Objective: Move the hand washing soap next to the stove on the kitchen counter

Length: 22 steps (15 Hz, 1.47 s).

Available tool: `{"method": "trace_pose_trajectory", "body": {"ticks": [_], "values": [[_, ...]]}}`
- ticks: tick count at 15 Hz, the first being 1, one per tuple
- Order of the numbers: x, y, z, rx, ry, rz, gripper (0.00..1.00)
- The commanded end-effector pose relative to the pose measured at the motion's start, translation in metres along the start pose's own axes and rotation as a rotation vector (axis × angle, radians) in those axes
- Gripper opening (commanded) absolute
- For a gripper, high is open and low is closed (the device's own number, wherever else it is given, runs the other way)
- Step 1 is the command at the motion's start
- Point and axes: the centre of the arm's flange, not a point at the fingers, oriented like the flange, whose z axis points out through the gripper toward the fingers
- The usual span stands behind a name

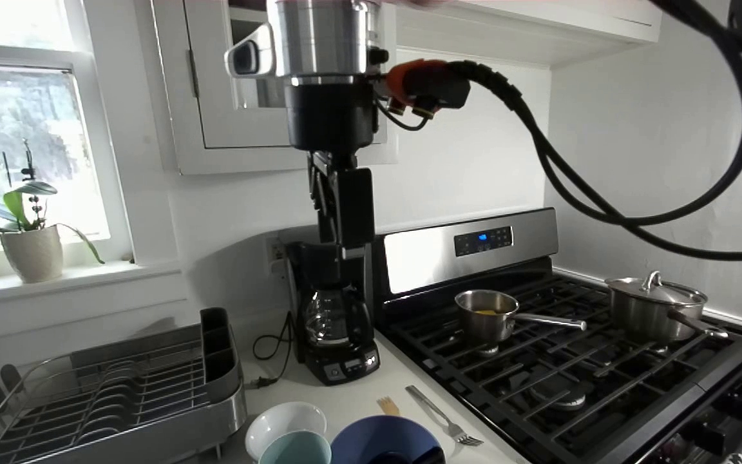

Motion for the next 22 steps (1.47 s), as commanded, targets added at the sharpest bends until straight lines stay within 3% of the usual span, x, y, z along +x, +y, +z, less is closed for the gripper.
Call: {"method": "trace_pose_trajectory", "body": {"ticks": [1, 6, 8, 14, 19, 20, 22], "values": [[0.076, 0.015, 0.013, 0.022, -0.049, -0.167, 1.0], [0.126, 0.004, 0.08, 0.048, -0.259, -0.291, 1.0], [0.143, -0.002, 0.102, 0.035, -0.276, -0.327, 1.0], [0.183, -0.012, 0.143, -0.082, -0.177, -0.387, 1.0], [0.202, -0.02, 0.164, -0.085, -0.05, -0.424, 1.0], [0.158, -0.032, 0.167, -0.08, -0.093, -0.394, 1.0], [0.162, -0.031, 0.174, -0.081, -0.072, -0.405, 1.0]]}}
